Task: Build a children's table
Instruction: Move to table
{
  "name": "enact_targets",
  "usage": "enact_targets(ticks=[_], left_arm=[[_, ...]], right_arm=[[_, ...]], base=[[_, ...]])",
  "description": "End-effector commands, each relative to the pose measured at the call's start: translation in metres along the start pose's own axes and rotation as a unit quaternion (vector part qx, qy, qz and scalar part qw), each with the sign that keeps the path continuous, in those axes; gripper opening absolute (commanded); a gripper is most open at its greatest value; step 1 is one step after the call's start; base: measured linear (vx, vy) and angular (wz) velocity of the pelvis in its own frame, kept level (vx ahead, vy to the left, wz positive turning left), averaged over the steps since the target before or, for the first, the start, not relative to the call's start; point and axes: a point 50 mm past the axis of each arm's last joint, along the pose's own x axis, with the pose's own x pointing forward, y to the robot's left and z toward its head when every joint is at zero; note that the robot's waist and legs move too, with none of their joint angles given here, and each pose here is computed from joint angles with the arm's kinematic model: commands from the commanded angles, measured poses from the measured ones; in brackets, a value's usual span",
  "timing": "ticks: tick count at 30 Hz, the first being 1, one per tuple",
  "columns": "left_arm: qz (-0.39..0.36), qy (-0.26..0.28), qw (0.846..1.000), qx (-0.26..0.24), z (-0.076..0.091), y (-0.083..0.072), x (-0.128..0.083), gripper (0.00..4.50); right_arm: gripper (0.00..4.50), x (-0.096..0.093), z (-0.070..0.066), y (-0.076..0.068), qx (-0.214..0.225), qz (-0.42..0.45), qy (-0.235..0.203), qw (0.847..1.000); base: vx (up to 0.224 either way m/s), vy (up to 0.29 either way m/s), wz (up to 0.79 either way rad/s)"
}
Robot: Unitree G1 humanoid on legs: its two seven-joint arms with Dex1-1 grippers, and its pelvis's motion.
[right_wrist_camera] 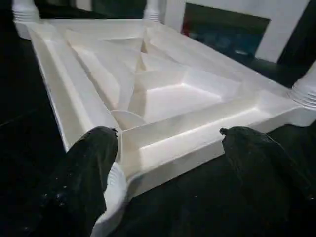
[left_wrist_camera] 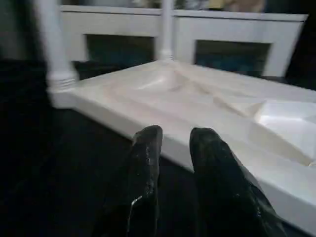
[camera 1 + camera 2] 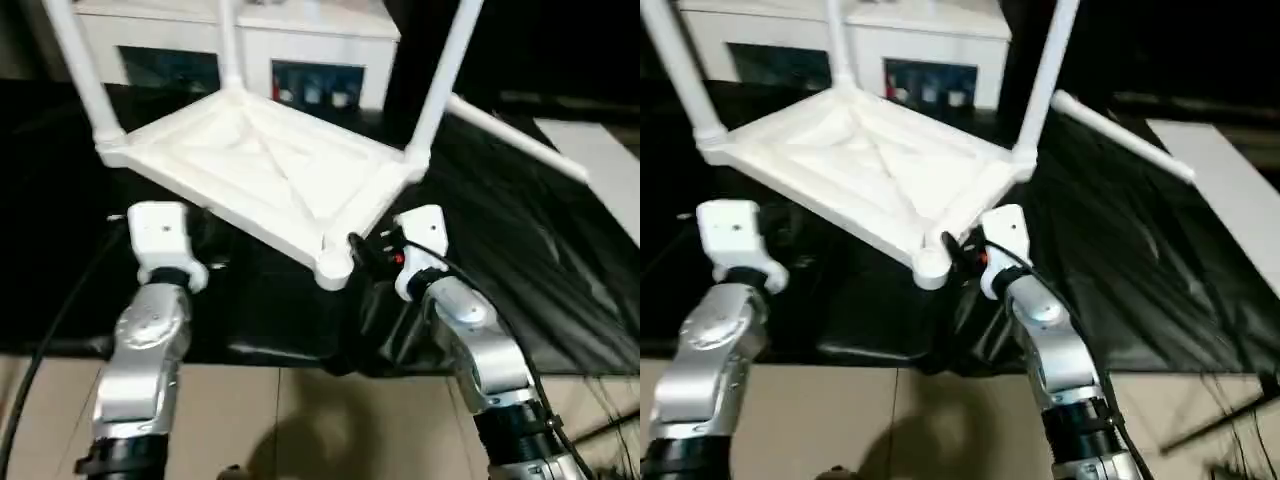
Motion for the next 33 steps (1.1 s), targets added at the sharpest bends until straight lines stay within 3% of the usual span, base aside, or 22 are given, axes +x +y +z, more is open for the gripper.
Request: enact_targets(ticks=[1, 3, 4, 12, 13, 18, 24, 33], left_arm=[[0.001, 0.003, 1.000, -0.012, 0.005, -0.003, -0.001, 1.24], [-0.002, 0.013, 1.000, -0.016, 0.004, -0.004, -0.003, 1.24], [-0.006, 0.018, 1.000, -0.016, 0.004, -0.006, -0.003, 1.53], [0.003, 0.032, 0.999, -0.010, 0.000, -0.011, -0.008, 2.12], [0.002, 0.037, 0.999, -0.020, -0.002, -0.010, -0.009, 2.39], [0.017, 0.045, 0.999, -0.025, -0.002, -0.002, -0.011, 2.80], [0.033, 0.045, 0.998, -0.017, -0.001, 0.001, -0.008, 3.23], [0.052, 0.044, 0.998, -0.004, 0.001, 0.012, -0.004, 3.94]], right_arm=[[3.85, 0.002, -0.002, -0.007, 0.011, -0.016, 0.008, 1.000], [3.85, 0.002, -0.001, -0.009, 0.010, -0.020, 0.007, 1.000], [3.85, 0.003, 0.000, -0.010, 0.009, -0.020, 0.007, 1.000], [3.85, -0.004, -0.002, -0.019, -0.013, -0.031, 0.014, 0.999], [3.85, -0.004, -0.003, -0.020, -0.014, -0.031, 0.016, 0.999], [3.85, 0.001, -0.004, -0.018, 0.004, -0.026, 0.015, 1.000], [4.43, 0.004, 0.000, -0.021, 0.021, -0.040, 0.013, 0.999], [4.50, 0.006, -0.002, -0.026, 0.003, -0.073, 0.021, 0.997]], base=[[-0.053, -0.225, 0.61], [-0.011, -0.195, 0.47], [0.020, -0.164, 0.42], [-0.023, -0.225, 0.60], [-0.107, -0.355, 0.72], [-0.078, -0.320, 0.54], [-0.025, -0.311, 0.39], [-0.094, -0.284, 0.00]])
